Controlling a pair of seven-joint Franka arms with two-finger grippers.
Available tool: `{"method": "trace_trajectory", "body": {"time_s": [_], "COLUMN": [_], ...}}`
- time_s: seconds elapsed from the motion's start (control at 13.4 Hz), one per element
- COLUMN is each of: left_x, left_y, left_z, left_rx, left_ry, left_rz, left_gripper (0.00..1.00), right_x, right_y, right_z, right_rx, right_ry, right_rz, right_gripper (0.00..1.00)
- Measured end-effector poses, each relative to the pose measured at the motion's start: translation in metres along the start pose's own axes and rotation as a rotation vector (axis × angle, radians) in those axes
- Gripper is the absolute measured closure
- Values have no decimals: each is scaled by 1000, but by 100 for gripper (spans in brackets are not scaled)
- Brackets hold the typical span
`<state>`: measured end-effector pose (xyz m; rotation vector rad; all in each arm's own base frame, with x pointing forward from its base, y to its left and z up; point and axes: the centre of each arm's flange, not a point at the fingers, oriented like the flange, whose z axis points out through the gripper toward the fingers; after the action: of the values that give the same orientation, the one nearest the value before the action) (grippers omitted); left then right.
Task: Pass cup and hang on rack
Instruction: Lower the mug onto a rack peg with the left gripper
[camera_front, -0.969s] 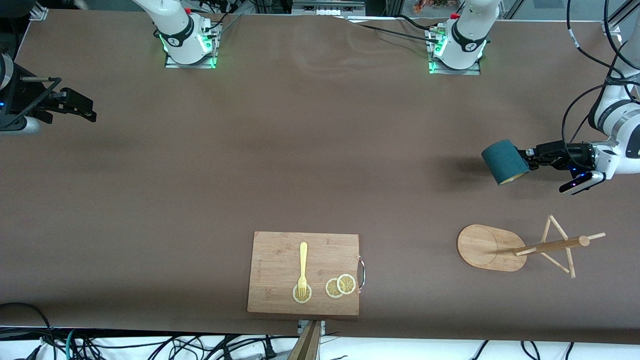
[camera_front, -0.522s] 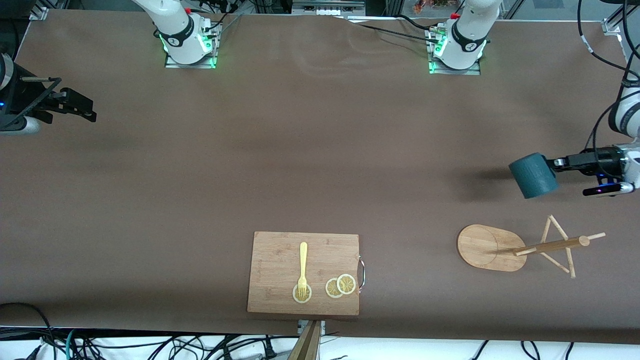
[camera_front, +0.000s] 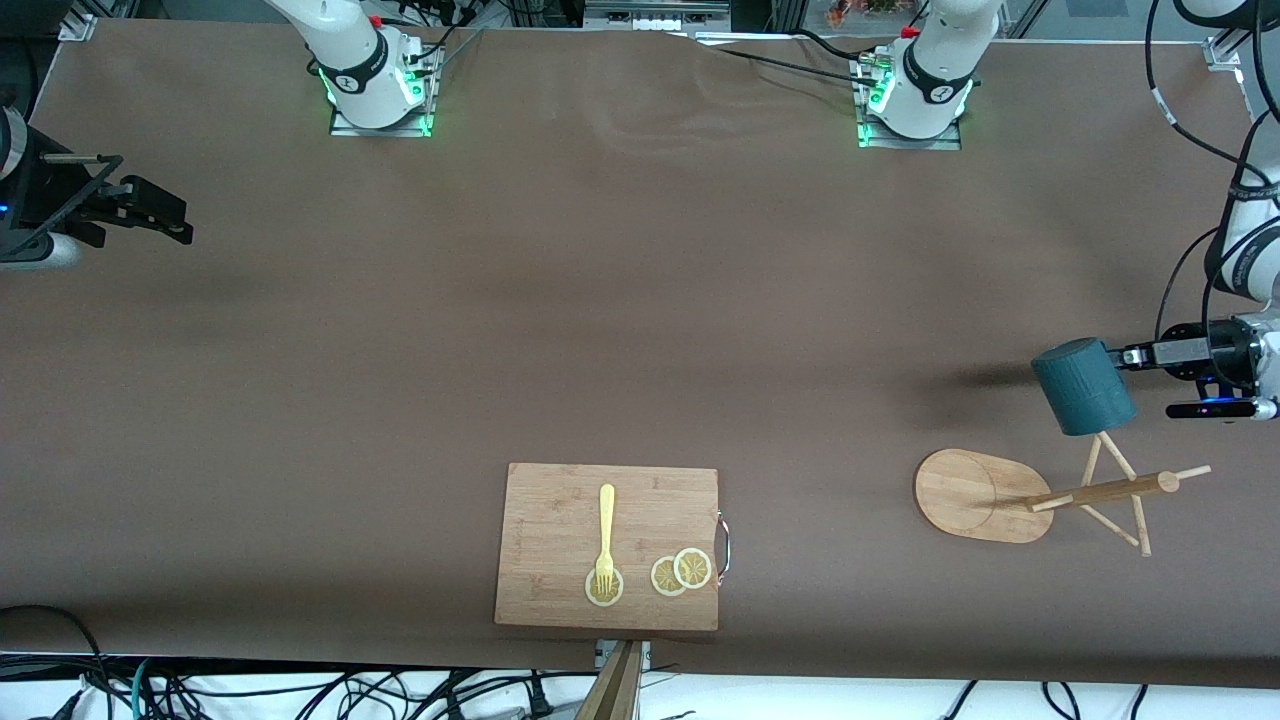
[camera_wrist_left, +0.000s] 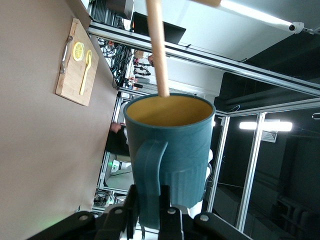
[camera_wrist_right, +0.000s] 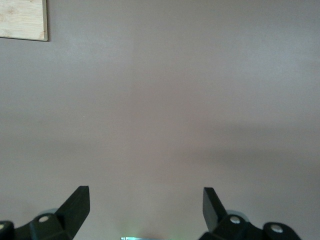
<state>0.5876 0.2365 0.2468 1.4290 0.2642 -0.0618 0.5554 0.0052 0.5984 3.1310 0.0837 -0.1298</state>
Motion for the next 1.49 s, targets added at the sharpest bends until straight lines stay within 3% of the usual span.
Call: {"method": "trace_trajectory", "body": {"time_s": [0.82, 1.49], "left_x": [34, 38], "left_y": [-25, -44], "left_z": [-28, -35], "left_rx": [-16, -52], "left_ry": [109, 135], "left_rz": [-10, -25], "left_gripper": [80, 80], "right_x": [0, 0], "right_y": [0, 0], "right_z": [0, 0], "right_rx": [0, 0], "right_ry": [1, 1], "right_rz": [0, 0], "right_gripper": [0, 0]}}
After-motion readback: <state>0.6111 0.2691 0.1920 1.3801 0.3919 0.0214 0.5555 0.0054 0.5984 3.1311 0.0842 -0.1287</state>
